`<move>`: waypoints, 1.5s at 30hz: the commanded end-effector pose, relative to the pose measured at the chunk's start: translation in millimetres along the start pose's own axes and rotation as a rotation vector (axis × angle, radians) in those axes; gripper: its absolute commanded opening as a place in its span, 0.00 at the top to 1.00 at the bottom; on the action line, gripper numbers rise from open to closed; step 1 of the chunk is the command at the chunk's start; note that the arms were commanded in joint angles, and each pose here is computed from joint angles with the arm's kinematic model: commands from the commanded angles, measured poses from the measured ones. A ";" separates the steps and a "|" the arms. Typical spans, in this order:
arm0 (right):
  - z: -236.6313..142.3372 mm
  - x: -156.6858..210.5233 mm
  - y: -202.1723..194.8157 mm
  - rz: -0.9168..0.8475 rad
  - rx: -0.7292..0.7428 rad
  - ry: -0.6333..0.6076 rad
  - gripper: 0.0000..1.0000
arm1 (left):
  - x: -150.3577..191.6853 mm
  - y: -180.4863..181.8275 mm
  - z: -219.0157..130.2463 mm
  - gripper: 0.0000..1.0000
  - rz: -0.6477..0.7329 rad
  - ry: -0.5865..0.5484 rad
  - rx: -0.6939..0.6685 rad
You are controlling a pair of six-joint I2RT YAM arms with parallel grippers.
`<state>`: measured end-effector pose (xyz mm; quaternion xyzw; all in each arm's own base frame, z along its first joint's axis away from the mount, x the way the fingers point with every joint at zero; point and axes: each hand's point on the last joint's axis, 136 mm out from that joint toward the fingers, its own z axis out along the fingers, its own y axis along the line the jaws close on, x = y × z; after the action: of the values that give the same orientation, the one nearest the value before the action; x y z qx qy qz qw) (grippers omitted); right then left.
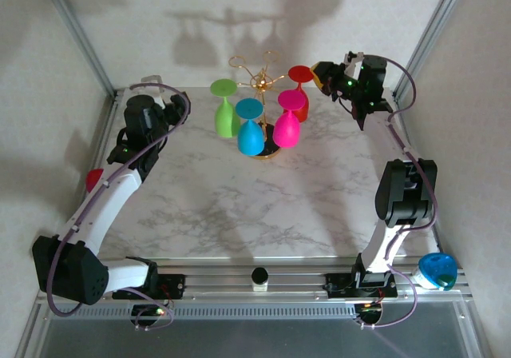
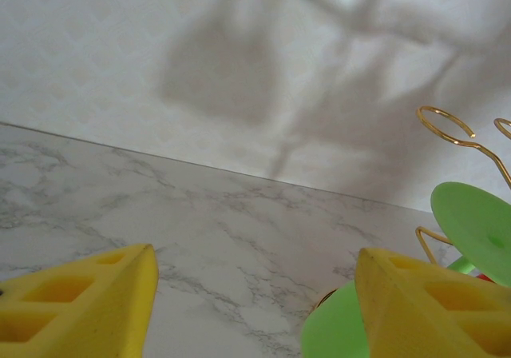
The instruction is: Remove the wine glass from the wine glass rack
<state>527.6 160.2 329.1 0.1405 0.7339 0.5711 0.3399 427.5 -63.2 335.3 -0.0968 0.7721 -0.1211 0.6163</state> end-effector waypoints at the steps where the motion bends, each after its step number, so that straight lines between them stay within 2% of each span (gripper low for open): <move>1: 1.9 0.1 7.4 -0.020 -0.029 0.015 0.72 | -9.3 -3.6 -7.4 0.34 0.013 -0.036 0.005; 14: 0.8 4.8 4.3 -0.011 -0.030 0.031 0.78 | -9.6 -5.0 -8.1 0.33 0.011 -0.031 0.013; 24: 0.2 8.6 1.8 0.002 -0.028 0.040 0.78 | -9.3 -4.3 -9.8 0.33 0.014 -0.031 0.010; 28: 0.1 9.7 1.7 0.005 -0.029 0.044 0.85 | -10.7 -4.7 -11.0 0.33 0.013 -0.035 0.012; 33: -0.7 9.5 3.7 0.011 -0.034 0.043 1.00 | -10.7 -4.1 -11.6 0.33 0.015 -0.035 0.009; 45: 0.0 5.5 20.9 0.066 -0.115 0.041 1.00 | -13.0 -4.6 -14.1 0.33 0.013 -0.040 0.010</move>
<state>523.6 164.9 332.3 0.1511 0.7191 0.6012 0.3140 424.6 -62.6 340.4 -0.0968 0.7682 -0.1226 0.6208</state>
